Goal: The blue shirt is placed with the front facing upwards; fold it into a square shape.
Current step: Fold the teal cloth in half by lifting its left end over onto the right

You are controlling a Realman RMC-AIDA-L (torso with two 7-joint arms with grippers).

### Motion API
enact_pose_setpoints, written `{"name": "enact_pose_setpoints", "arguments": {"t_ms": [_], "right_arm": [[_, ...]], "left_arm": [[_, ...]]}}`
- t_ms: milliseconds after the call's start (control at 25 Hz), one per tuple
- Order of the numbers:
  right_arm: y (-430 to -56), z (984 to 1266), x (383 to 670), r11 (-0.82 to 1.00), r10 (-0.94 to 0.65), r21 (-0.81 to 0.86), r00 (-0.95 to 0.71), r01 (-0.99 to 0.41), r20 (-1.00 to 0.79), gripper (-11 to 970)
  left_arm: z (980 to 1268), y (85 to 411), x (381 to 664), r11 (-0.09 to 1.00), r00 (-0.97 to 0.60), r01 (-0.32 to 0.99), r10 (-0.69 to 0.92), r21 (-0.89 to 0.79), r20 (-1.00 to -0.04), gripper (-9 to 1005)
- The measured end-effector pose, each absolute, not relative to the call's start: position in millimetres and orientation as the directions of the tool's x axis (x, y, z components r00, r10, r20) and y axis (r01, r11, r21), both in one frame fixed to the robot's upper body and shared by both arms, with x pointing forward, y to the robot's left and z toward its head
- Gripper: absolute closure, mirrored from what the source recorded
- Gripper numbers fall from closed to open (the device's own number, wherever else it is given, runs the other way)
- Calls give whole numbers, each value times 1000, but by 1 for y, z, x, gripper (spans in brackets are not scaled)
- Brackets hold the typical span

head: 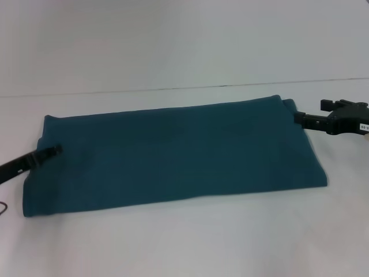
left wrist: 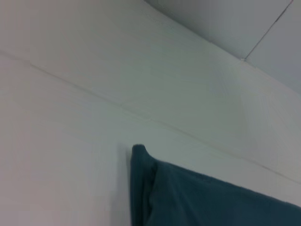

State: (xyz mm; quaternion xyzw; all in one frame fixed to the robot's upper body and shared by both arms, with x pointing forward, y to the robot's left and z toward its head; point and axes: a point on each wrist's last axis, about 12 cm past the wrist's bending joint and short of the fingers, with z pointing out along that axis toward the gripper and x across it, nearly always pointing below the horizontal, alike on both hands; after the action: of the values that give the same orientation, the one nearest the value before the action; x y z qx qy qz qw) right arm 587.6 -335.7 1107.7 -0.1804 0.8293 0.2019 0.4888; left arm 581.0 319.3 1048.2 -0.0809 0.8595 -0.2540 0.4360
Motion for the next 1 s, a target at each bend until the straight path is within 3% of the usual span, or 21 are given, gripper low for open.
{"name": "enact_pose_setpoints", "arguments": {"t_ms": [320,1000], "right_arm": [[-336,1107,587,854,-101,159,-458,-496,-883,44],[-336,1107,587,854,-101,160,-459,-495,-883,45]], "left_arm": [[1062,325,585,864,-590,122,-333,-489,-736,119],[1055,332,578,871,-609,93,-334,-483,-719,118]]}}
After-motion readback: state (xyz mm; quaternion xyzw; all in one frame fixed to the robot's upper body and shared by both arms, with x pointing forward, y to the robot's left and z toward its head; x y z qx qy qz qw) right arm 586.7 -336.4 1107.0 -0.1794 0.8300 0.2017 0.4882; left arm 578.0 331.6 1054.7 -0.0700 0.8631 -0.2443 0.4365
